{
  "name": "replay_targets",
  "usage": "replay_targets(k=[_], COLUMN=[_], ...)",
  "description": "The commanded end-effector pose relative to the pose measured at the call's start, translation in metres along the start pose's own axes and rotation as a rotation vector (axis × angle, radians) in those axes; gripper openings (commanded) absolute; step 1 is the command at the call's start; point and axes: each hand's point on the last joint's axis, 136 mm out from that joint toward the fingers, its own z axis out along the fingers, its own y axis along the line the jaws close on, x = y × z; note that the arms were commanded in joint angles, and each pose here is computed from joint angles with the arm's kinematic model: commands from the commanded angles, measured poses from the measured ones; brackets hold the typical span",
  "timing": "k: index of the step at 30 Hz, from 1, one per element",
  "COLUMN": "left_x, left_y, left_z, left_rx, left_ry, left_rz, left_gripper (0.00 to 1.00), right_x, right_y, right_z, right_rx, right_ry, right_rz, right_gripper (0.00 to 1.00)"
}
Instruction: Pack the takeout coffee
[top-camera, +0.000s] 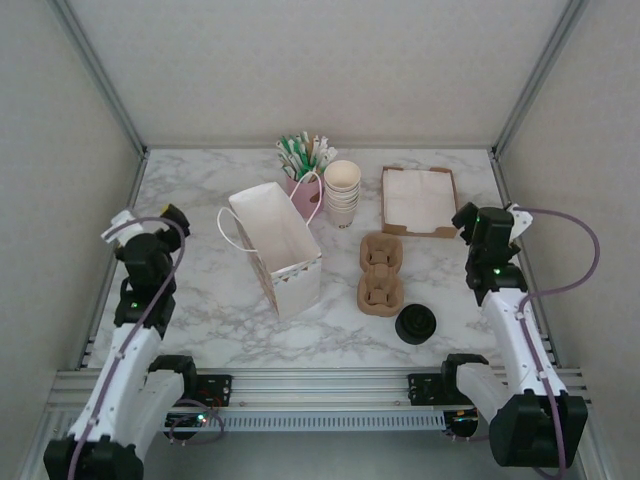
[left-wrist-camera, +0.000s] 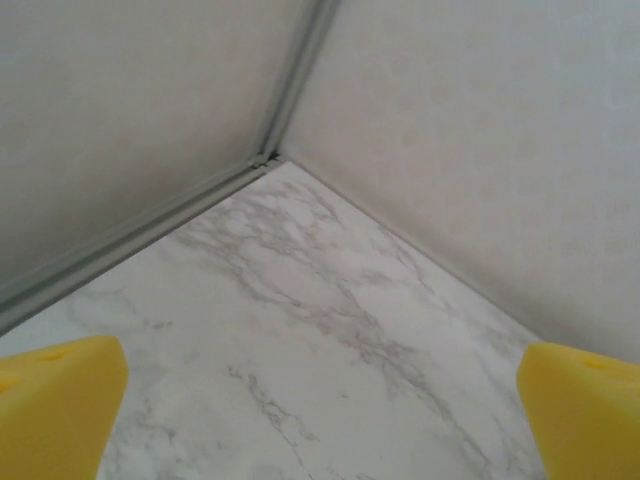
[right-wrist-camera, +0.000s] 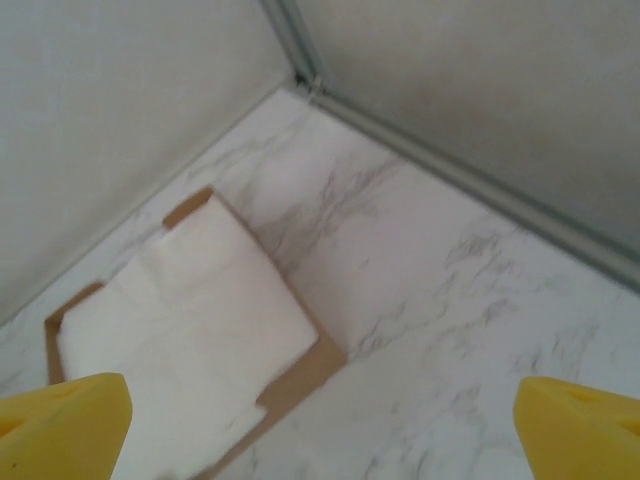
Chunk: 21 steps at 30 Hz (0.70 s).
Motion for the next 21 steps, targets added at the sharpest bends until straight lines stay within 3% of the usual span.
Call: replay_targets(k=[1, 6, 12, 15, 21], left_x=[0.022, 0.012, 0.000, 0.018, 0.054], left_y=[0.021, -0.011, -0.044, -0.063, -0.080], left_z=[-0.016, -0.033, -0.040, -0.036, -0.033], left_rx=[-0.071, 0.049, 0.069, 0.172, 0.247], left_ry=[0.123, 0.229, 0.425, 0.543, 0.725], left_rz=[-0.112, -0.088, -0.074, 0.067, 0.035], left_gripper=[1.00, 1.00, 1.00, 1.00, 1.00], right_x=[0.026, 0.024, 0.002, -0.008, -0.008], right_y=[0.001, -0.003, 0.035, 0.058, 0.113], right_z=[-0.008, -0.023, -0.053, -0.071, -0.089], right_rx=[-0.005, 0.030, -0.167, -0.268, -0.467], right_ry=[0.174, 0.247, 0.256, 0.289, 0.477], right_rz=[0.022, -0.036, -0.096, -0.089, -0.025], right_gripper=[0.99, 0.99, 0.99, 0.99, 0.75])
